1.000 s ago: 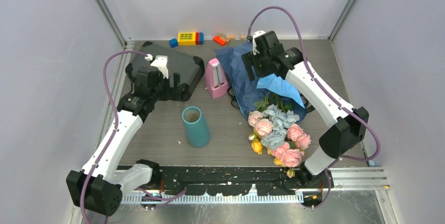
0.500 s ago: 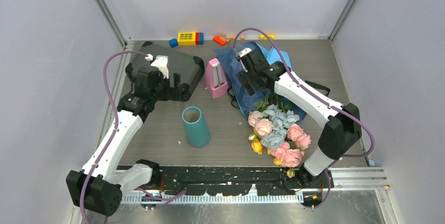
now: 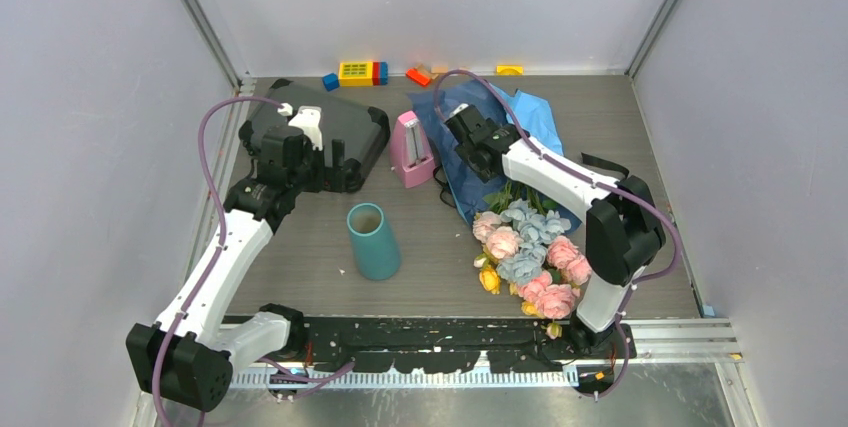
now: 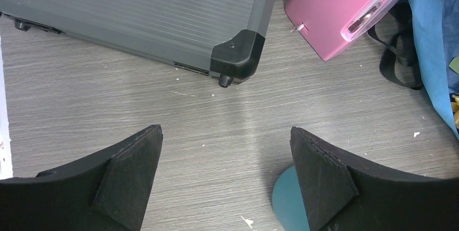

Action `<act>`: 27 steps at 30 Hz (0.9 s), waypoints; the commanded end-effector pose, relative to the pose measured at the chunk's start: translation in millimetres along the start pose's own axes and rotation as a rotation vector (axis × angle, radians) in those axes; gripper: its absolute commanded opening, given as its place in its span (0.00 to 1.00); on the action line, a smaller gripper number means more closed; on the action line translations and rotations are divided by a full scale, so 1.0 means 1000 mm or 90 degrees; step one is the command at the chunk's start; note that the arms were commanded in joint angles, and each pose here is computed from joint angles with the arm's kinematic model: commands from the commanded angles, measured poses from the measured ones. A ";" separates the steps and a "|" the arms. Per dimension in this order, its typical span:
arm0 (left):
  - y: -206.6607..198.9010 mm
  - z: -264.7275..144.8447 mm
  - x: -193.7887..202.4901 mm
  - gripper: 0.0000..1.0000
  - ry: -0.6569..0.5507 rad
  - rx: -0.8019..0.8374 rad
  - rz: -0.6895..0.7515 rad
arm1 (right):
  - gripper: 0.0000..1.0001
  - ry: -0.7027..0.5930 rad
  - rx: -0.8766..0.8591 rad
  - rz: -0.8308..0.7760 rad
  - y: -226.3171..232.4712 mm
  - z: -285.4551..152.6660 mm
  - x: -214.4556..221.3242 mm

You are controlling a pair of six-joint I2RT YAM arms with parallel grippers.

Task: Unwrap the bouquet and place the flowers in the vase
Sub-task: Unfold the wrapping paper at the center of the board.

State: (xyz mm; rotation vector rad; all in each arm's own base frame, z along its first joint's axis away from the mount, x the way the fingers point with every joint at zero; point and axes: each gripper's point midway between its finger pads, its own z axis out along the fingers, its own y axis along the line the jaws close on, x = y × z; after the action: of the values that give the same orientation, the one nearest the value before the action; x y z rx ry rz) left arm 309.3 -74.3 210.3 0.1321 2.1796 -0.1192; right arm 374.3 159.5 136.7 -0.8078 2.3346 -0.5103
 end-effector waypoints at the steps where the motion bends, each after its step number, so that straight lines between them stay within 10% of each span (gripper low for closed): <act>1: -0.004 0.001 -0.011 0.91 -0.027 0.010 0.000 | 0.48 -0.040 0.123 0.028 -0.037 -0.009 -0.015; 6: -0.003 0.002 -0.010 0.91 -0.025 0.005 0.000 | 0.03 -0.036 0.172 0.105 -0.070 -0.009 -0.007; 27: -0.003 0.000 -0.011 0.91 -0.029 0.003 0.003 | 0.00 0.113 0.363 0.641 -0.201 0.046 0.164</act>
State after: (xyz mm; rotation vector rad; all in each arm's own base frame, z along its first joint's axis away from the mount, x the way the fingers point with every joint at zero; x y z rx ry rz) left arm 309.5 -76.3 208.3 0.1397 2.1856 -0.1201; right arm 380.3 -77.5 147.2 0.4624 2.2999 -0.7259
